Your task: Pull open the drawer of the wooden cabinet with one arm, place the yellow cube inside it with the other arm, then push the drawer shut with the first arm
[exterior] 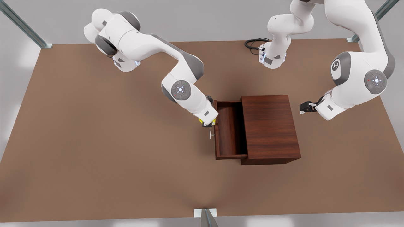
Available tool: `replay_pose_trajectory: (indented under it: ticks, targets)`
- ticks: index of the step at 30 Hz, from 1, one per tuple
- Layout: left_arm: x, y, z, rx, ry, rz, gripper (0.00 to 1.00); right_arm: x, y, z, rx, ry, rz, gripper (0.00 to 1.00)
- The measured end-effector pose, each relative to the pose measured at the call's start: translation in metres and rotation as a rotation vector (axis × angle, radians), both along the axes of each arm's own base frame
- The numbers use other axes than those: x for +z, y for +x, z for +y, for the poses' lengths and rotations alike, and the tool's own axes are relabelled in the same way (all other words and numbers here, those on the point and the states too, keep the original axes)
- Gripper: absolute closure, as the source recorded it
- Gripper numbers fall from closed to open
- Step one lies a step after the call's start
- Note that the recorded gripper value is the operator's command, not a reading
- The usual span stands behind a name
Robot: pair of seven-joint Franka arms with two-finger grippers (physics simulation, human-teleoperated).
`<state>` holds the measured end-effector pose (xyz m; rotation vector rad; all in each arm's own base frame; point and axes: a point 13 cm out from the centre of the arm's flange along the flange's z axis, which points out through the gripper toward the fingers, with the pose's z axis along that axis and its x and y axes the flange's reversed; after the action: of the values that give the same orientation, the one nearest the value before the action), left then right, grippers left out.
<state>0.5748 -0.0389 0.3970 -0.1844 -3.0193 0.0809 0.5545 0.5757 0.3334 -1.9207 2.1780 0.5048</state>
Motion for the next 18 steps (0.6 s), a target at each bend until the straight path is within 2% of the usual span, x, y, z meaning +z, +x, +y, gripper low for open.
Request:
replay_pose_trajectory:
  ticks: [9, 10, 11, 18]
  targets:
    - [0.000, 0.000, 0.000, -0.013, -0.002, 0.000, 0.00, -0.044, -0.013, 0.077, -0.207, 0.074, 0.044, 0.29]
    - [0.000, 0.000, 0.000, -0.014, -0.002, 0.000, 0.00, -0.047, -0.013, 0.081, -0.230, 0.082, 0.045, 0.24]
    - [0.000, 0.000, 0.000, -0.015, -0.002, 0.000, 0.00, -0.049, -0.012, 0.085, -0.253, 0.088, 0.044, 0.00]
    - [0.001, 0.000, -0.010, -0.030, 0.003, -0.002, 0.00, -0.031, 0.016, 0.083, -0.429, 0.133, 0.020, 0.00]
